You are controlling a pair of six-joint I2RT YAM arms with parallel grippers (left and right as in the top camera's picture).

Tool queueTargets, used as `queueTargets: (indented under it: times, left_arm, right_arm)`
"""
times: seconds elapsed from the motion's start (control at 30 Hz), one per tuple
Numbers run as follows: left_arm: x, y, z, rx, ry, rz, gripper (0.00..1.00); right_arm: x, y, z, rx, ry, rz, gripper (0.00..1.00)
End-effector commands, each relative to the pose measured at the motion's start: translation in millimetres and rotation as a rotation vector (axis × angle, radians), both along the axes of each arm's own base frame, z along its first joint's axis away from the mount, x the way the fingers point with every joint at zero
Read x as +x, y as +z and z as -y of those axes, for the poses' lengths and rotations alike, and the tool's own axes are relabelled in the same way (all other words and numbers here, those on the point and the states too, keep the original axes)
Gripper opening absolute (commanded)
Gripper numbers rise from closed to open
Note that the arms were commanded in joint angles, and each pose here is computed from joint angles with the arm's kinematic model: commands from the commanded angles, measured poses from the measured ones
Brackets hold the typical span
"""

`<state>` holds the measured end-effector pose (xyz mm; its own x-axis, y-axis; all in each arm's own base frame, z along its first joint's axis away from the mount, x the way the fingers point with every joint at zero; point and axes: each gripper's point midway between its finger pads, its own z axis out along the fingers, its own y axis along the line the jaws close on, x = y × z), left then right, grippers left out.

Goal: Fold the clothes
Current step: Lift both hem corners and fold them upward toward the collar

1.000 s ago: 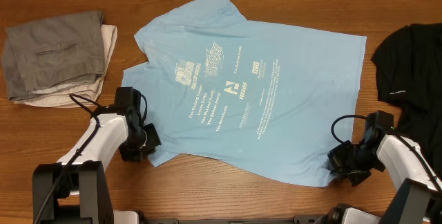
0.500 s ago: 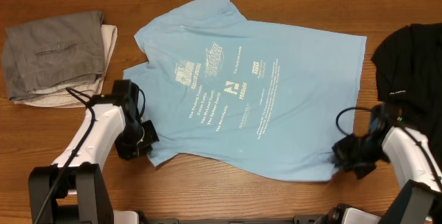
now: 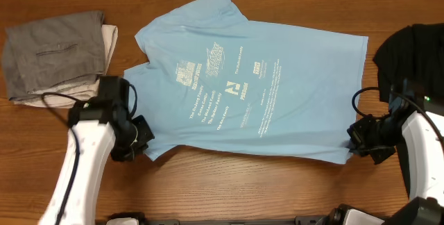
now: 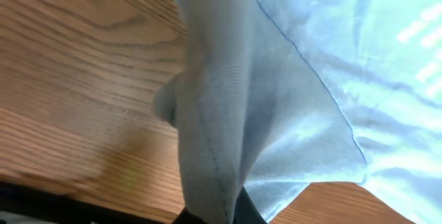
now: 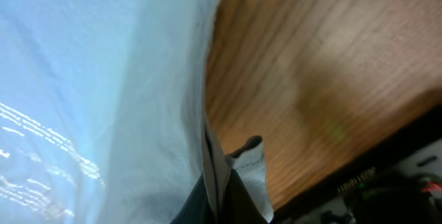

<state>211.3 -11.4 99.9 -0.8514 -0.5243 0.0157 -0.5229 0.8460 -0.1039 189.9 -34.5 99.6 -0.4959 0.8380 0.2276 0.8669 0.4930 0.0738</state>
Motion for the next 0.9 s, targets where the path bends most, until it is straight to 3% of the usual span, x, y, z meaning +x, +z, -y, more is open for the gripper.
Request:
queueTargets:
  times: [0.0, 0.33, 0.43, 0.6, 0.87]
  left_arm:
    - [-2.8, 22.1, 0.9, 0.004, 0.020, 0.074, 0.04]
    - [-35.6, 36.9, 0.3, 0.011, 0.021, 0.052, 0.04]
    - [-33.7, 38.3, 0.2, 0.010, 0.028, 0.067, 0.04]
    - [-8.8, 42.6, -0.5, 0.012, 0.029, 0.154, 0.04]
    - [55.8, 45.6, 0.8, 0.020, -0.022, 0.262, 0.04]
  right_arm:
    - [0.0, 12.7, 7.3, -0.052, 0.006, 0.033, 0.04]
    - [-17.5, 19.4, 6.1, -0.068, 0.014, -0.009, 0.04]
    - [-10.3, 19.8, 9.1, -0.083, 0.012, 0.029, 0.04]
    - [6.9, 18.6, 15.4, -0.109, 0.001, 0.094, 0.04]
    - [40.0, 8.0, 24.0, -0.115, -0.005, 0.175, 0.04]
